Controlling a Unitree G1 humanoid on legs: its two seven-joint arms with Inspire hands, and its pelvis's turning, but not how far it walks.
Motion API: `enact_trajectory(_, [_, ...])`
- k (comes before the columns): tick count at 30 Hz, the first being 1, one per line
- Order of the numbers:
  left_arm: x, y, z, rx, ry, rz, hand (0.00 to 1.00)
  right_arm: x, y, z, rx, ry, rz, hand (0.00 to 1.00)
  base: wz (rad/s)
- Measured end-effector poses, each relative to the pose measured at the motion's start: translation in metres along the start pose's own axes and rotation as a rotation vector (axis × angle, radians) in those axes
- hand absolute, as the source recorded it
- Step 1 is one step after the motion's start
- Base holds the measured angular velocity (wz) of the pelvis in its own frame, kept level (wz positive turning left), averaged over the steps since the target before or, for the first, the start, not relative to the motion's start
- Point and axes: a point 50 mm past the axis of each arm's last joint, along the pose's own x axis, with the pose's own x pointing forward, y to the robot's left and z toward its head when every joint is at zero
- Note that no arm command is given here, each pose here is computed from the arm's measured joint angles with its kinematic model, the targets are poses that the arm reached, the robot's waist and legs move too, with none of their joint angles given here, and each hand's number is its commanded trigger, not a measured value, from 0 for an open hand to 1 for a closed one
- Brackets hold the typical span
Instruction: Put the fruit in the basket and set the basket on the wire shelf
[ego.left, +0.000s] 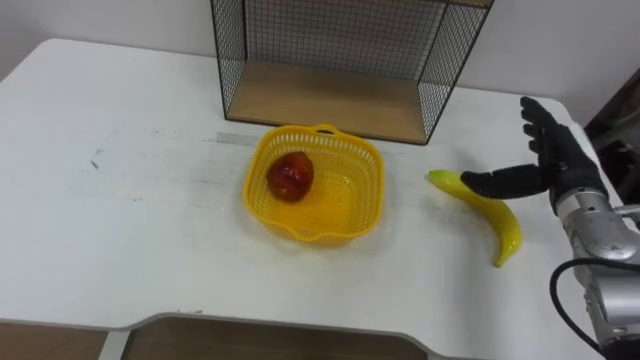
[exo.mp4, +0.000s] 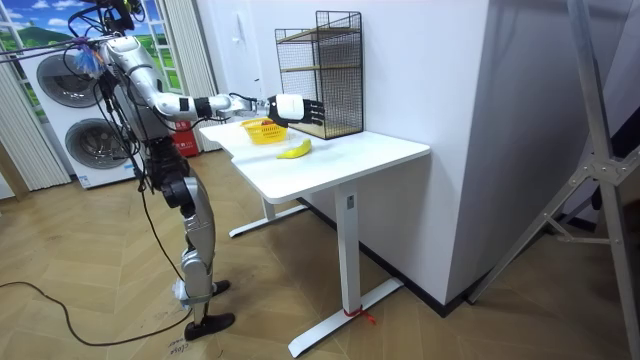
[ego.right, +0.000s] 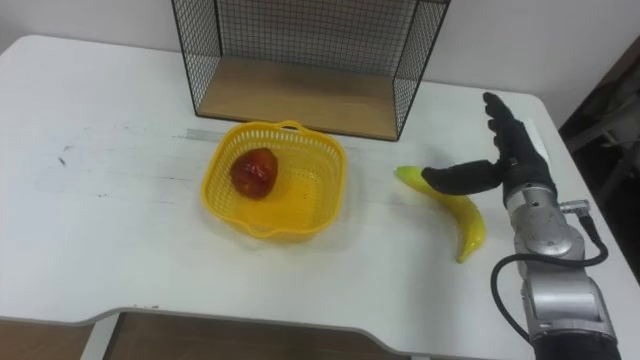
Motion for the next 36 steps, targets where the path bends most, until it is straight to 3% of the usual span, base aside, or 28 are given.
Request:
enact_trajectory(26, [-0.002, 0.006, -0.01, -0.007, 0.021, -0.024, 0.0, -0.002, -0.003, -0.038, -0.047, 0.176, 0.109, 0.0, 0.0])
enact_trajectory(36, [-0.002, 0.008, 0.003, -0.004, -0.02, -0.031, 0.0, -0.002, -0.007, -0.059, -0.109, 0.302, 0.15, 0.0, 0.01])
